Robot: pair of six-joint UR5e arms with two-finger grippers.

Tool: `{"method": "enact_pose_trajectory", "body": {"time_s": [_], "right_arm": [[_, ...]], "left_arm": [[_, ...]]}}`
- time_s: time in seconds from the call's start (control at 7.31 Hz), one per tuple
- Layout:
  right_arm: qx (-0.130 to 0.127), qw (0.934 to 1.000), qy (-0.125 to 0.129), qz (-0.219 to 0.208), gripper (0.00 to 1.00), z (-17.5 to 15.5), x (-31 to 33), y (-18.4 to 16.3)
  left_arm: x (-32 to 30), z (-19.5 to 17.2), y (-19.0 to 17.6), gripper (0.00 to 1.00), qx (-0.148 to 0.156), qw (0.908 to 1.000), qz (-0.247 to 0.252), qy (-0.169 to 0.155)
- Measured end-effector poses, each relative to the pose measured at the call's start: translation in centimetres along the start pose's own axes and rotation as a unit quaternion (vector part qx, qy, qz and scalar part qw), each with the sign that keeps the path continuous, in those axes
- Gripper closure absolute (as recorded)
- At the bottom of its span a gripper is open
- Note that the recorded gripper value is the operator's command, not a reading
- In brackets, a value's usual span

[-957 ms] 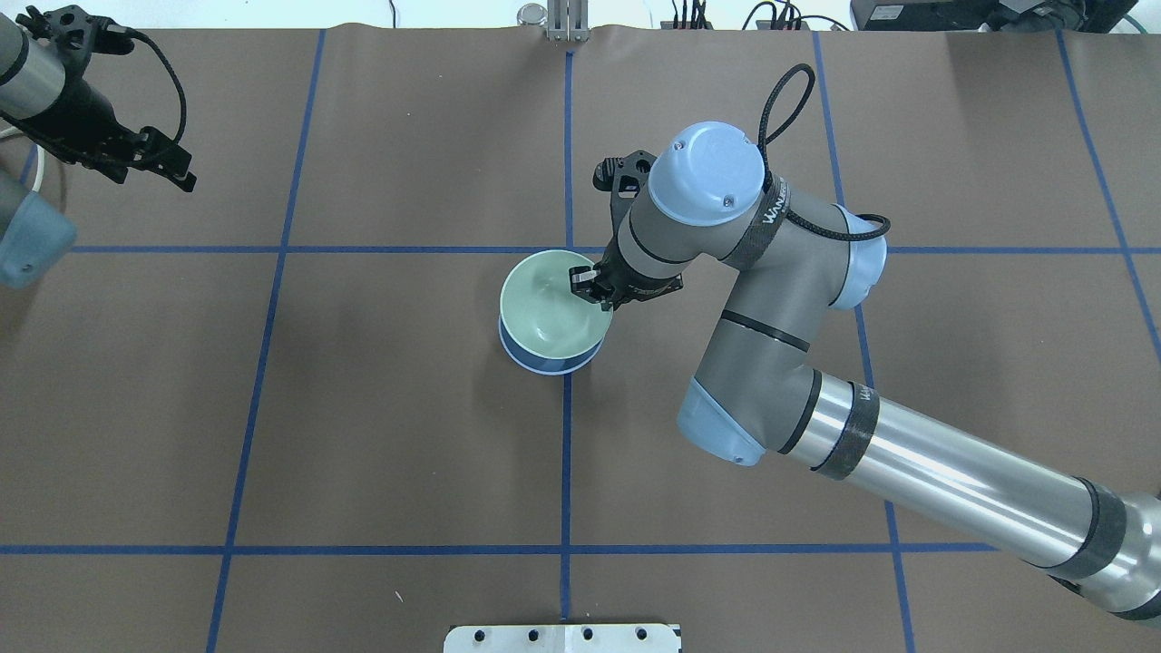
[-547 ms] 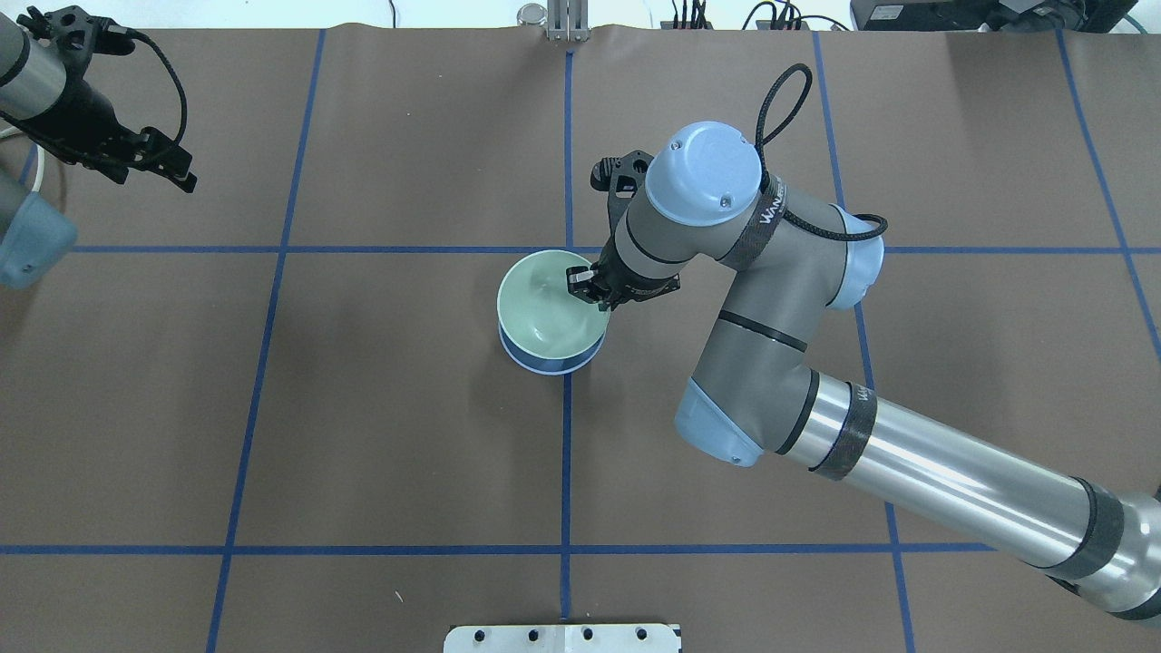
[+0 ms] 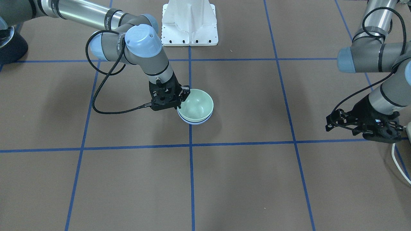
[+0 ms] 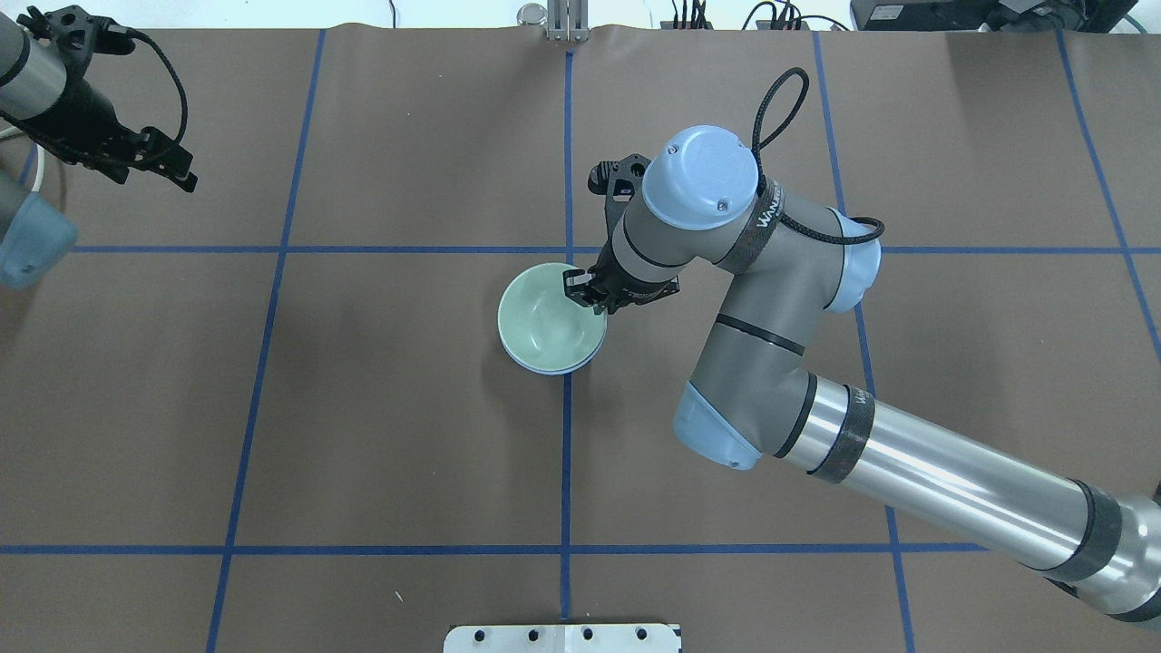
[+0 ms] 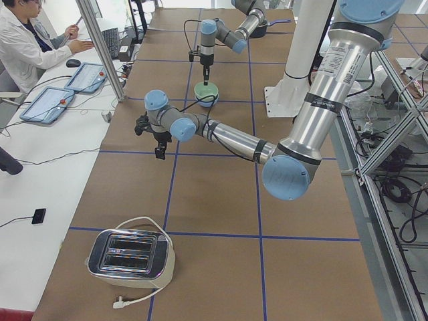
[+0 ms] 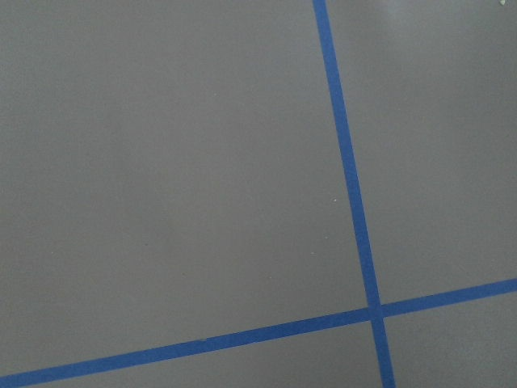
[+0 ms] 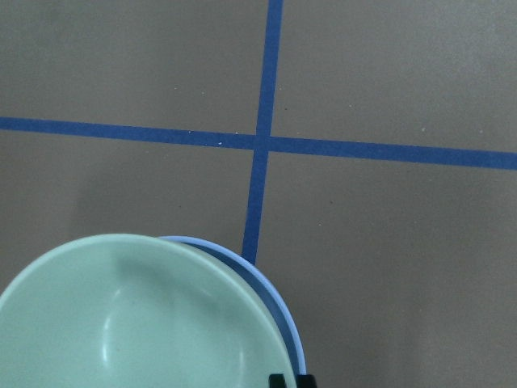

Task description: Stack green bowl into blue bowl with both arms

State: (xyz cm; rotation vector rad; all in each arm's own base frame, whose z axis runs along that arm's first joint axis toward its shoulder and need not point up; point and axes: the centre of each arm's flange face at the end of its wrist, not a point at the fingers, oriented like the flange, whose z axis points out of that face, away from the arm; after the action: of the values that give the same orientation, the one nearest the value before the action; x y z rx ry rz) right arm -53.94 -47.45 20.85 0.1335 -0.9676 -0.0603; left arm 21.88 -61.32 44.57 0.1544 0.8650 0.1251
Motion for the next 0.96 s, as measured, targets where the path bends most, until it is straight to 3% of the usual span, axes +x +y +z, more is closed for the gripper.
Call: {"method": "enact_pose_trajectory", "body": {"time_s": [0.55,0.96], "right_arm": [[0.009,0.9999,-0.007,-0.001,0.00,-1.3,0.6,-1.1],[0.045,0.9978,-0.048,0.007,0.00,-5.6,4.3,-5.2]], "left_arm": [[0.0,-0.1,0.0,0.02,0.001,1.0000,-0.001,0.000],[0.1,-0.1,0.0,0.02,0.001,1.0000,-0.003,0.001]]}}
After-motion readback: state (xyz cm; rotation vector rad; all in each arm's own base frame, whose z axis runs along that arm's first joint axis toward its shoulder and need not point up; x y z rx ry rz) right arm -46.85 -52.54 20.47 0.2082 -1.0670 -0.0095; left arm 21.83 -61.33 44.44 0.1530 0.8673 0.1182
